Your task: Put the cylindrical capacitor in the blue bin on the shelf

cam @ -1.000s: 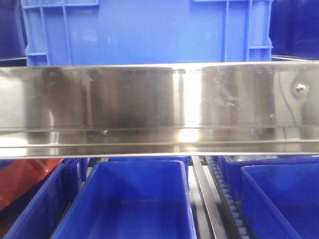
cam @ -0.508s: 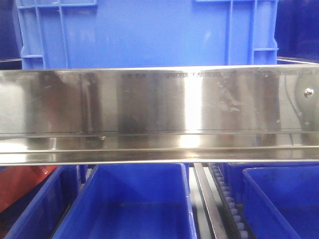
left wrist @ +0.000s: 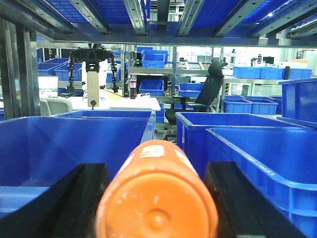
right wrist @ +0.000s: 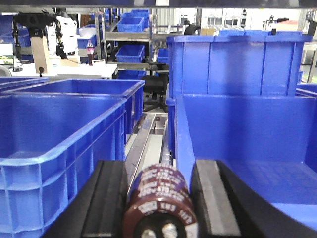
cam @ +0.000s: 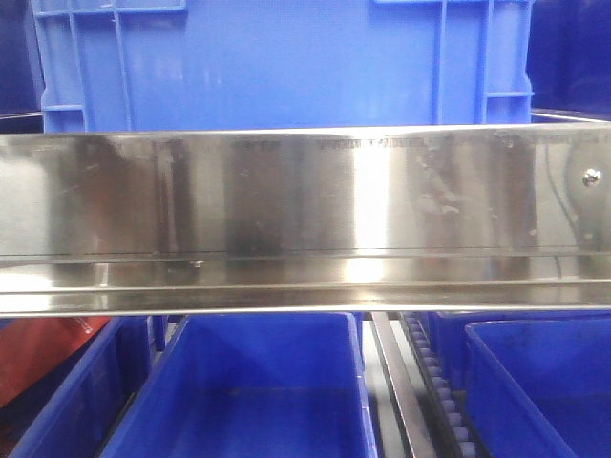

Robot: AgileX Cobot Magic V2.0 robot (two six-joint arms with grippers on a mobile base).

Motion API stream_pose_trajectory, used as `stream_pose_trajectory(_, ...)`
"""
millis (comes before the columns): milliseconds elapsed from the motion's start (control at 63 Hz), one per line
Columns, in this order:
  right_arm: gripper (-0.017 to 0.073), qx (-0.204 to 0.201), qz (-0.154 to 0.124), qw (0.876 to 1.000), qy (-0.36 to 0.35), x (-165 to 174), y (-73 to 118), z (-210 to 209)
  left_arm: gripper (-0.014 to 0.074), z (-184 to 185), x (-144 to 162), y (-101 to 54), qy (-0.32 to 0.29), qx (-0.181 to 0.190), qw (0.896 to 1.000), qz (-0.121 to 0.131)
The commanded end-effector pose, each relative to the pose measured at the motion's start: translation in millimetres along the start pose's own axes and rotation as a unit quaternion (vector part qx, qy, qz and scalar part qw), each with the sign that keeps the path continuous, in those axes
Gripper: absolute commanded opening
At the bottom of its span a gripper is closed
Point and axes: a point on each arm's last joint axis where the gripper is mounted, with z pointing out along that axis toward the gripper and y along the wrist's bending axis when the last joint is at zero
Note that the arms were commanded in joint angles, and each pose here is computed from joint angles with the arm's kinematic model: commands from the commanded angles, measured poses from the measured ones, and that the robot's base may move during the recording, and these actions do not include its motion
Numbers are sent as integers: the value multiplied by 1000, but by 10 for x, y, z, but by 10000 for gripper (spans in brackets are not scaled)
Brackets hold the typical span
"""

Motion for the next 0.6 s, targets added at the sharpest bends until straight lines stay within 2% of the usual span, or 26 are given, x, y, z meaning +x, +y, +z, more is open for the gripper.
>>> stream_pose_trajectory(0, -165, 0, -3, 1000, -15, -25, -1, -9, -111, -8, -30, -3, -13, 2, 1000, -1)
stream_pose_trajectory(79, -165, -1, -3, 1000, -10, -34, 2, 13, -111, 14, -5, -5, 0, 3, 1000, -3)
stream_pose_trajectory(127, -165, -6, -17, 1000, 1, -60, 12, 44, -111, 54, -9, -11, 17, 7, 1000, 6)
stream_pose_trajectory(254, -165, -38, -68, 997, 16, -255, 81, 232, -111, 283, -110, -61, 80, 40, 992, 90)
stream_pose_trajectory(286, -165, -46, -79, 996, 16, -300, 103, 292, -111, 334, -156, -75, 80, 47, 991, 97)
stream_pose_trajectory(444, -165, -89, -87, 991, 41, -385, 259, 711, -111, 784, -304, -263, 104, 106, 985, 90)
stream_pose_trajectory(587, -165, -120, -86, 989, 26, -445, 458, 1114, -111, 1183, -400, -559, 108, 166, 976, 87)
